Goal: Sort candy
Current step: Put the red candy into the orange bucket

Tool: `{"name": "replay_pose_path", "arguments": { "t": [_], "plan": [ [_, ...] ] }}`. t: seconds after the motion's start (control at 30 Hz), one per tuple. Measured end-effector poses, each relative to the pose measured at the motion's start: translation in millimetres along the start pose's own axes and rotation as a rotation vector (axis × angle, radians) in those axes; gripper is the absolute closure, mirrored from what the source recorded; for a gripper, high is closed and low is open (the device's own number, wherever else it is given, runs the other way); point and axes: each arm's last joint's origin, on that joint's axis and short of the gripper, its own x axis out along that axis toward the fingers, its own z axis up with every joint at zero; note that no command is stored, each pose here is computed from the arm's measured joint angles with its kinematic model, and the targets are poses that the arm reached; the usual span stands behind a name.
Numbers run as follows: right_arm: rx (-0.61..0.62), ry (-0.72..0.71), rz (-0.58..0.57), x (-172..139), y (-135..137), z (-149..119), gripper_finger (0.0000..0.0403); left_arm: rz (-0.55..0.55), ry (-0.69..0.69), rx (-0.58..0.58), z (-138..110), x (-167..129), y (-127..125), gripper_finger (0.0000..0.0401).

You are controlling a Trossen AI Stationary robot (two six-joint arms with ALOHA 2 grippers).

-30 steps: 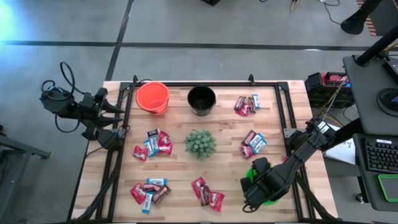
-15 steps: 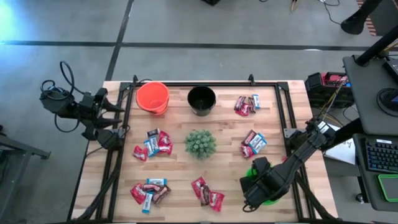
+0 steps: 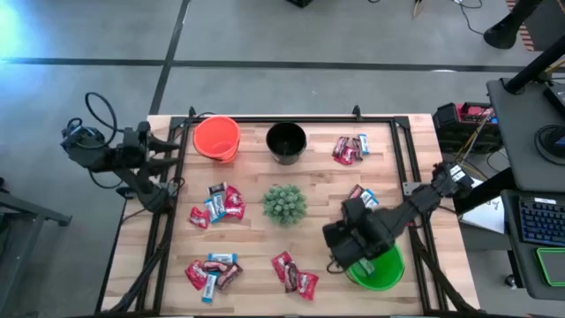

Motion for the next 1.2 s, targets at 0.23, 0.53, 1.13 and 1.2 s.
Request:
{"name": "replay_pose_path", "arguments": {
  "t": [0.23,0.53,1.13,1.2],
  "plan": [
    [-0.082,-0.084,0.053,-11,-13,41,0.0225,0.090,0.067,-0.053,-7,13,-12,0.0232],
    [-0.118,-0.213,0.107,-29,-38,79,0.0225,0.219,0.137,-0.202,-19,26,-22,0.0231],
    [-0.324,-0.307,0.025,-33,-68,134,0.0225,0.494,0.233,-0.438,-46,66,-55,0.0209],
    [-0.334,-0.309,0.016,-33,-72,139,0.0225,0.539,0.236,-0.466,-51,74,-62,0.0209]
  ]
}}
